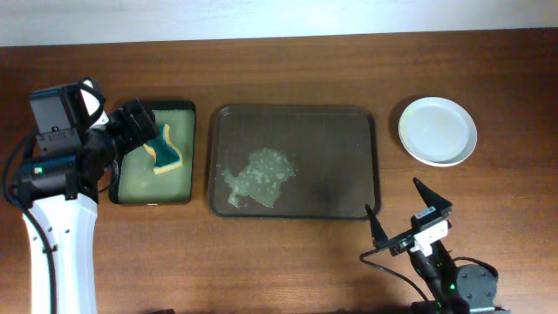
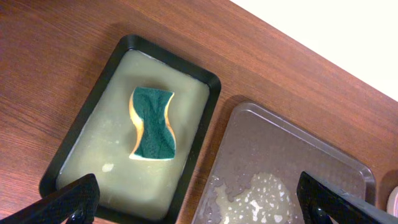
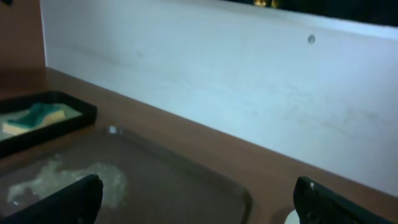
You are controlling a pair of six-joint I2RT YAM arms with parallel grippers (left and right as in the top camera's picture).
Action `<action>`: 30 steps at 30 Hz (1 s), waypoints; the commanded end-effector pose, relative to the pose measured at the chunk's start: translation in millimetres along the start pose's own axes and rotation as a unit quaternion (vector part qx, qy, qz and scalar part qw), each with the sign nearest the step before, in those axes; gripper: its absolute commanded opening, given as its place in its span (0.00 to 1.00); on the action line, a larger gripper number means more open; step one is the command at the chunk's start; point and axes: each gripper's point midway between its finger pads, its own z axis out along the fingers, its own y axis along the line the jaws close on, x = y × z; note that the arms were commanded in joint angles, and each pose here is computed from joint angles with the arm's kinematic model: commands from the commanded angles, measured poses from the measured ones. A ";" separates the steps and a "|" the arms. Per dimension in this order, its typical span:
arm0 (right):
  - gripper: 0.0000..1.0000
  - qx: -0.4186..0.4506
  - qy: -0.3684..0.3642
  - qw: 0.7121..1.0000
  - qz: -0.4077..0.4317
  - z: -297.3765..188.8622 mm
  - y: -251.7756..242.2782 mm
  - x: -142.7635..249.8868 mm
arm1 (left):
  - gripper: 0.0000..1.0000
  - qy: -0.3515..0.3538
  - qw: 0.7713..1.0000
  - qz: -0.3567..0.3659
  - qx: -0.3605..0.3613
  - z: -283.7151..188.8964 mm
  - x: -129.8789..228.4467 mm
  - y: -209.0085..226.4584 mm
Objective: Clean dirty plates on tray and stack at the side
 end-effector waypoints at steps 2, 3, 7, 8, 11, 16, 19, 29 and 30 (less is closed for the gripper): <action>0.98 0.063 -0.030 0.997 -0.014 2.5 -19.8 6.5 | 0.99 -0.002 1.000 0.007 0.003 -0.9 -2.0 -0.8; 0.98 0.078 -0.035 0.996 -0.016 2.3 -24.5 7.8 | 0.99 -0.002 1.000 0.007 0.003 -0.9 -2.0 -0.8; 0.98 0.140 -0.022 0.990 -0.012 -2.0 -45.3 12.5 | 0.99 -0.002 1.000 0.007 0.003 -0.9 -2.0 -0.8; 0.98 0.158 -0.014 0.987 -0.007 -3.7 -51.3 16.4 | 0.99 -0.002 1.000 0.007 0.003 -0.9 -2.0 -0.8; 0.98 0.215 0.045 0.975 0.029 -11.5 -68.2 46.8 | 0.99 -0.002 1.000 0.007 0.003 -0.9 -2.0 -0.8; 0.98 0.212 0.101 0.971 0.031 -14.6 -64.7 73.7 | 0.99 -0.002 1.000 0.007 0.003 -0.9 -2.0 -0.8; 0.98 0.204 0.100 0.973 0.034 -13.3 -61.9 73.4 | 0.99 -0.002 1.000 0.007 0.003 -0.9 -2.0 -0.8; 0.98 0.204 0.100 0.973 0.034 -13.3 -61.9 73.4 | 0.99 -0.002 1.000 0.007 0.003 -0.9 -2.0 -0.8; 0.98 0.204 0.100 0.973 0.034 -13.3 -61.9 73.4 | 0.99 -0.002 1.000 0.007 0.003 -0.9 -2.0 -0.8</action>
